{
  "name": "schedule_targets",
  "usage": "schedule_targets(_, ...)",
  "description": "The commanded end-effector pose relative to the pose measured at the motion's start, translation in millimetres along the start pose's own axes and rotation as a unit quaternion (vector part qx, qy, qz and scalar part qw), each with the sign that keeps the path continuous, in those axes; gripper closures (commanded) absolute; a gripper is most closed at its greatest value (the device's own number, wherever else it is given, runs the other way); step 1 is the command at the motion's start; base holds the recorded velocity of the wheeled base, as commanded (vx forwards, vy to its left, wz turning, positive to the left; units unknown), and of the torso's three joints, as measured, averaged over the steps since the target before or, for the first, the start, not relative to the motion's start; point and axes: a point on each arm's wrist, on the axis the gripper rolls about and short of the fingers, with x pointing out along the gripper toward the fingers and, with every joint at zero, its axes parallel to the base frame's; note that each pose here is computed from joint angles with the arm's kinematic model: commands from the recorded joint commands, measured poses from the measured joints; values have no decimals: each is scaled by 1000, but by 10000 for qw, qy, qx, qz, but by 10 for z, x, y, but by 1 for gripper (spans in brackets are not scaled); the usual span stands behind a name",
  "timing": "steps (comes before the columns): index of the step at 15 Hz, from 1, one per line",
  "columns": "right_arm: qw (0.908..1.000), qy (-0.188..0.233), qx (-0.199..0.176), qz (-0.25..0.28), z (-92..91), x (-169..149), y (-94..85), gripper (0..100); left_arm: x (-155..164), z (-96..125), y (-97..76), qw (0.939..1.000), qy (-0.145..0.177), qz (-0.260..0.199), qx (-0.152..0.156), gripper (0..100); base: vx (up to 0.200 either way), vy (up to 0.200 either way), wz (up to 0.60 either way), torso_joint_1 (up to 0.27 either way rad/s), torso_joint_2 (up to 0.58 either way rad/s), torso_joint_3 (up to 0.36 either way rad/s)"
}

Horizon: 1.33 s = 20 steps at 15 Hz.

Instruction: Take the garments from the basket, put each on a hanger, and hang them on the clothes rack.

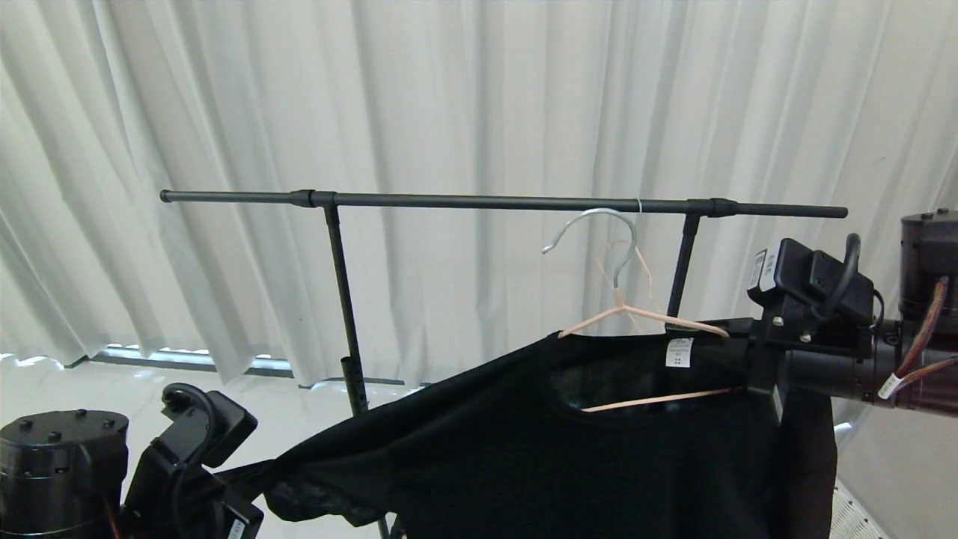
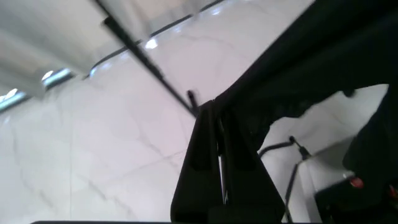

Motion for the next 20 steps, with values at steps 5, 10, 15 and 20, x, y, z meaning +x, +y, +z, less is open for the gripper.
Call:
schedule_targets(5, 9998, -6, 110, -162, 22, -44, -18, 100, -18, 122, -63, 9993, -287, -168, 154, 0, 0, 0, 0, 0, 0, 0)
schedule_targets(10, 9925, 273, 894, -785, 7, -51, -43, 100, -213, 287, -22, 9949, -974, -25, -250, 0, 0, 0, 0, 0, 0, 0)
schedule_targets(15, 9400, 1512, 2008, -2306, -263, 207, -83, 100, -341, 413, 81, 9876, -1288, 702, -563, 0, 0, 0, 0, 0, 0, 0)
schedule_targets(20, 9021, 2073, 2263, -3034, -368, 449, -12, 100, -329, 400, 107, 9832, -1051, 1382, -571, 0, 0, 0, 0, 0, 0, 0)
